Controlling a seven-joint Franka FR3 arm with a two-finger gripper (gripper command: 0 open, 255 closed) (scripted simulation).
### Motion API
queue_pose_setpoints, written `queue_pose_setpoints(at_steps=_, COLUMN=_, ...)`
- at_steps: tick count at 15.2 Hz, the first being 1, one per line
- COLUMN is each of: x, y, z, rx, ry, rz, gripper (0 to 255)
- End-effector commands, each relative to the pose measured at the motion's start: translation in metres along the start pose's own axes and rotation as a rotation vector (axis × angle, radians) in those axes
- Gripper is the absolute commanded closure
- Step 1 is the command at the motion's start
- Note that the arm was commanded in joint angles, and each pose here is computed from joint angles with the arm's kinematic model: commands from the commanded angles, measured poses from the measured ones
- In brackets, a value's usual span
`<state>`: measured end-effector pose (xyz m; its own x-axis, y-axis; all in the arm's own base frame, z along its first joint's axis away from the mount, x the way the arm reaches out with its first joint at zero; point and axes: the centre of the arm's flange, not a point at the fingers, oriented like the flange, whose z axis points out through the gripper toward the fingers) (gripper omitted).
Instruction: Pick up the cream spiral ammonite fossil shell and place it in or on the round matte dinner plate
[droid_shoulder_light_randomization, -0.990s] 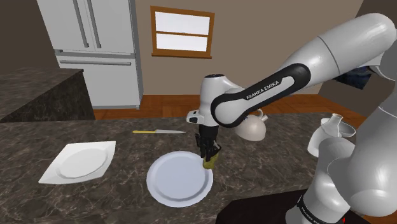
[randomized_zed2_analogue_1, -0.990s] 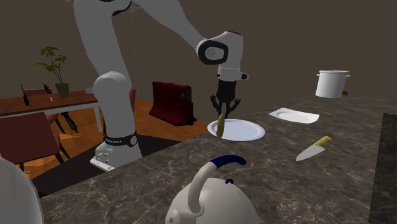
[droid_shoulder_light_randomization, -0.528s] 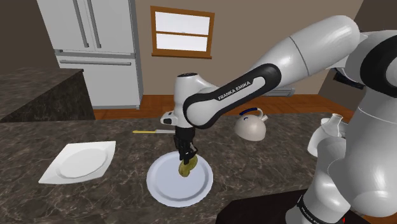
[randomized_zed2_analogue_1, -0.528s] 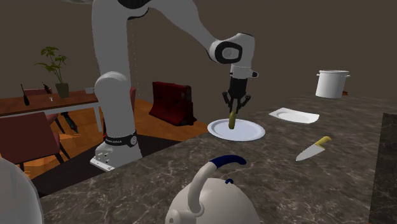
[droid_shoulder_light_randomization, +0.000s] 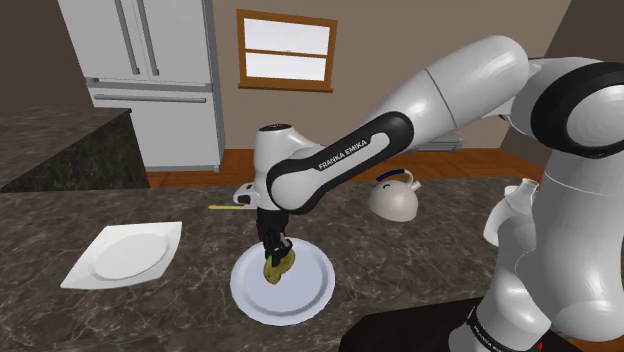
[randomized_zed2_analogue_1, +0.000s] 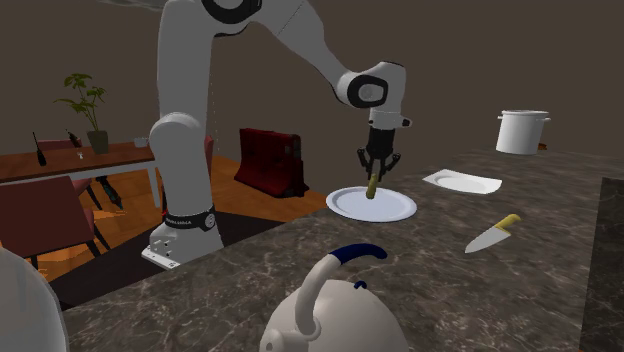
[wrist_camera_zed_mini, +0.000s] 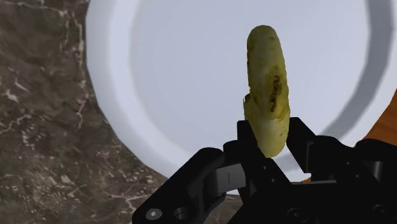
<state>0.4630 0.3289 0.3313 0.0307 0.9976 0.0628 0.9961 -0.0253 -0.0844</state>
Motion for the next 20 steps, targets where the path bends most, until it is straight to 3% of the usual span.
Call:
queue_pose_setpoints(at_steps=1, x=-0.001, y=0.000, z=0.018, rx=0.011, ry=-0.008, rz=-0.001, gripper=255)
queue_pose_setpoints(at_steps=9, x=-0.003, y=0.004, z=0.059, rx=0.011, ry=-0.008, rz=-0.001, gripper=255)
queue_pose_setpoints(at_steps=16, x=-0.003, y=0.004, z=0.059, rx=0.011, ry=-0.008, rz=-0.001, gripper=255)
queue_pose_setpoints(at_steps=17, x=-0.003, y=0.003, z=0.058, rx=0.011, ry=-0.008, rz=-0.001, gripper=0)
queue_pose_setpoints(at_steps=20, x=-0.003, y=0.004, z=0.057, rx=0.012, ry=-0.008, rz=-0.001, gripper=0)
